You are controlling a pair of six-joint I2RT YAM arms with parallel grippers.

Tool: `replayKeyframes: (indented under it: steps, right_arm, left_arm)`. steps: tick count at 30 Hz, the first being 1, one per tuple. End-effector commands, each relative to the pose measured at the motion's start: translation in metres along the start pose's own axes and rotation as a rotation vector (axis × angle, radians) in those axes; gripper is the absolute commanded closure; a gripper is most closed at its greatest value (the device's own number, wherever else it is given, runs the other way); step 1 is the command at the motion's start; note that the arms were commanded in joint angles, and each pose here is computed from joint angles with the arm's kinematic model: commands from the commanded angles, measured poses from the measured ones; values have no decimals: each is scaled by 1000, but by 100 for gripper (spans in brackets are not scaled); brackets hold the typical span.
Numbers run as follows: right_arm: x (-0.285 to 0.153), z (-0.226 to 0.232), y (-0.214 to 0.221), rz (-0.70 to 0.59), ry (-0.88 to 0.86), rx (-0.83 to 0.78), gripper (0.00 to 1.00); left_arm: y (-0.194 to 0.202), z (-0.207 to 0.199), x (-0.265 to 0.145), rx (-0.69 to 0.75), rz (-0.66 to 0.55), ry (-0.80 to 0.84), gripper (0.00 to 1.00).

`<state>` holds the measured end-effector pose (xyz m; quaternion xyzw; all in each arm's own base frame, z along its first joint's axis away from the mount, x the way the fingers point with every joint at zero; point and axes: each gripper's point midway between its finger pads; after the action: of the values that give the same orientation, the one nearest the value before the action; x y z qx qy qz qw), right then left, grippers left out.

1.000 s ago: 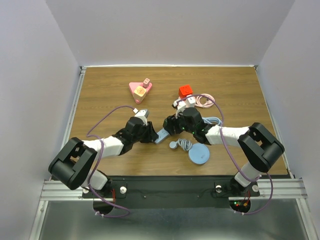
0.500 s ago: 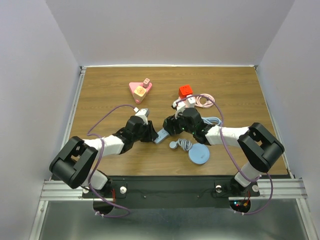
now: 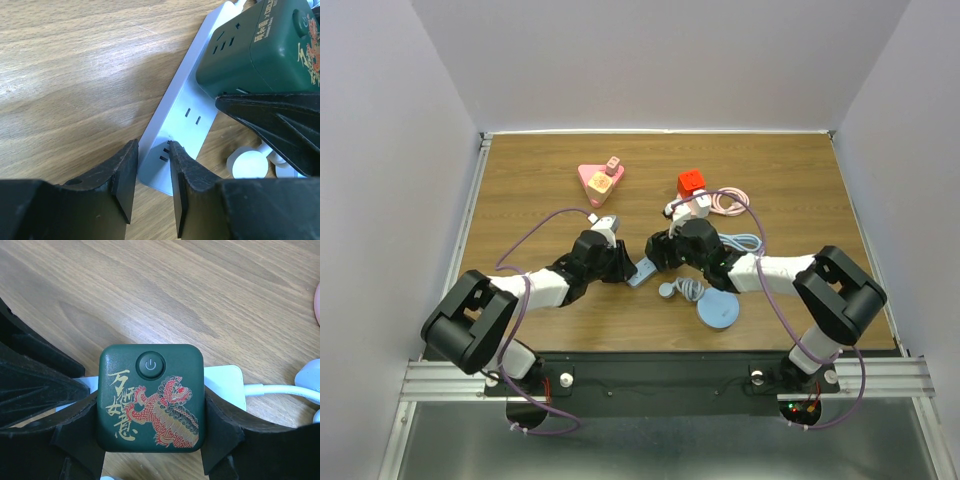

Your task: Insert the plug

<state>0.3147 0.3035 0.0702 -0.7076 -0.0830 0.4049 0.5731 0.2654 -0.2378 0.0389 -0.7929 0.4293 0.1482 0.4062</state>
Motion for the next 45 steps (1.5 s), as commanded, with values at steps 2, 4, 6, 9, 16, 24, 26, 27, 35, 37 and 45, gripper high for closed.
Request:
replayKeyframes:
  steps: [2, 4, 6, 9, 16, 24, 26, 27, 35, 37, 45]
  right_arm:
    - [-7, 13, 91, 275, 13, 8, 100]
    - [-5, 25, 98, 287, -15, -9, 100]
    - [-5, 31, 101, 296, -23, -21, 100]
    - [-10, 34, 109, 307, -21, -21, 99]
    - [-33, 26, 123, 320, 12, -19, 100]
    - [-26, 25, 116, 305, 2, -63, 100]
    - [-18, 30, 115, 311, -25, -76, 100]
    - [-16, 32, 116, 313, -36, -78, 99]
    - [-28, 45, 135, 329, -99, -1, 100]
    - [-35, 44, 138, 334, -87, 20, 100]
    - [-34, 49, 152, 389, -86, 15, 100]
  left_arm:
    - [22, 23, 4, 15, 77, -82, 59]
    - [22, 22, 4, 15, 79, -80, 60]
    - [23, 23, 4, 15, 79, -82, 60]
    - [23, 24, 3, 18, 80, -84, 60]
    - [24, 24, 4, 19, 83, -83, 60]
    - [19, 20, 5, 23, 76, -76, 60]
    - [19, 19, 6, 26, 79, -74, 60]
    - [18, 18, 6, 26, 78, -73, 60]
    - [14, 14, 14, 47, 95, -68, 61]
    - [15, 13, 15, 44, 101, -62, 62]
    - [22, 15, 18, 28, 123, -51, 65]
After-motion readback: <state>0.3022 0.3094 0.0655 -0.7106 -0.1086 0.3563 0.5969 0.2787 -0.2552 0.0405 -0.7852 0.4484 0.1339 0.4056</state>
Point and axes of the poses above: each gripper's point midway between its finger pads, its own x axis out along the fingers, its own z axis along the line the jaws close on, y = z × x, and after that the axes turned 13 degrees about -x, right-handed
